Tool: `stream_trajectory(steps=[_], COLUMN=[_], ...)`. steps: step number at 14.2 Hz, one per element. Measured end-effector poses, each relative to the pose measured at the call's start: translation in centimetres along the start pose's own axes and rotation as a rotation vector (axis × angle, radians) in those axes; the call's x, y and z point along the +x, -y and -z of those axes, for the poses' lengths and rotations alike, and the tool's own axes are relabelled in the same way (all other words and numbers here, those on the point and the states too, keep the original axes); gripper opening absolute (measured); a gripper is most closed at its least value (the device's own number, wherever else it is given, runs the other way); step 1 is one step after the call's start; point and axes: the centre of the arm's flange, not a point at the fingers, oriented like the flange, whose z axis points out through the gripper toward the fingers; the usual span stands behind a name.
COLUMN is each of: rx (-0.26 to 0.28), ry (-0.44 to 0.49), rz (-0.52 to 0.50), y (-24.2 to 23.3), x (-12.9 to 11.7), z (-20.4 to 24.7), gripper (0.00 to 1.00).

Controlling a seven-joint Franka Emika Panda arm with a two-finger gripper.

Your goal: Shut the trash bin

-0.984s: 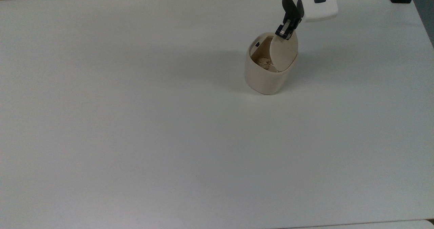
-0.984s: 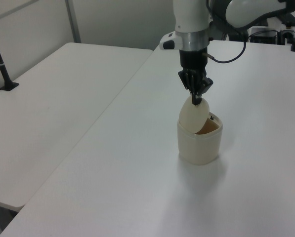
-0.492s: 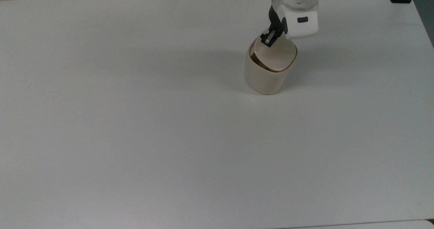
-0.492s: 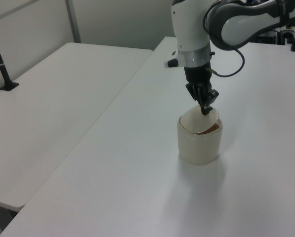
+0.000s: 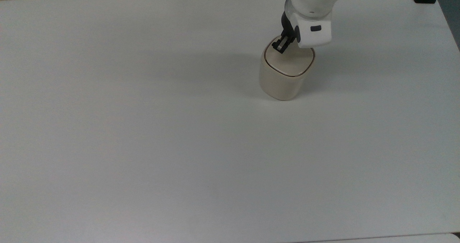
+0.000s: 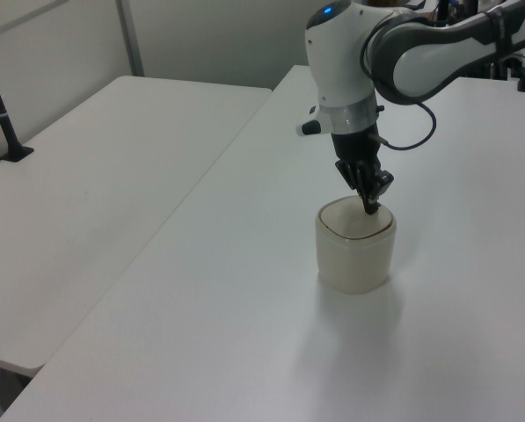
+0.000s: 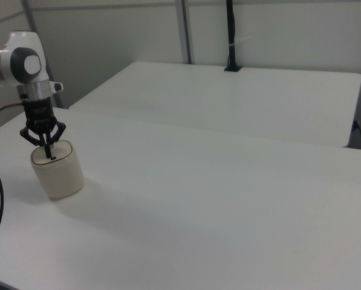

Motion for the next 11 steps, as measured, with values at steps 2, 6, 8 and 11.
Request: stream_trajectory(steps=[2,6,8,11], rx=[-0.001,-0.001,-0.001,-0.006], ry=[0.000,0.000,0.000,-0.009], rz=[0.000,-0.002,-0.005,-0.044], y=[-0.04,-0.07,-0.07,-0.08], x=[0.05,0.10,0.10,0.06], z=[-0.43,-0.53,-0.52,-0.14], gripper=[0.01,0.01,0.01,0.01])
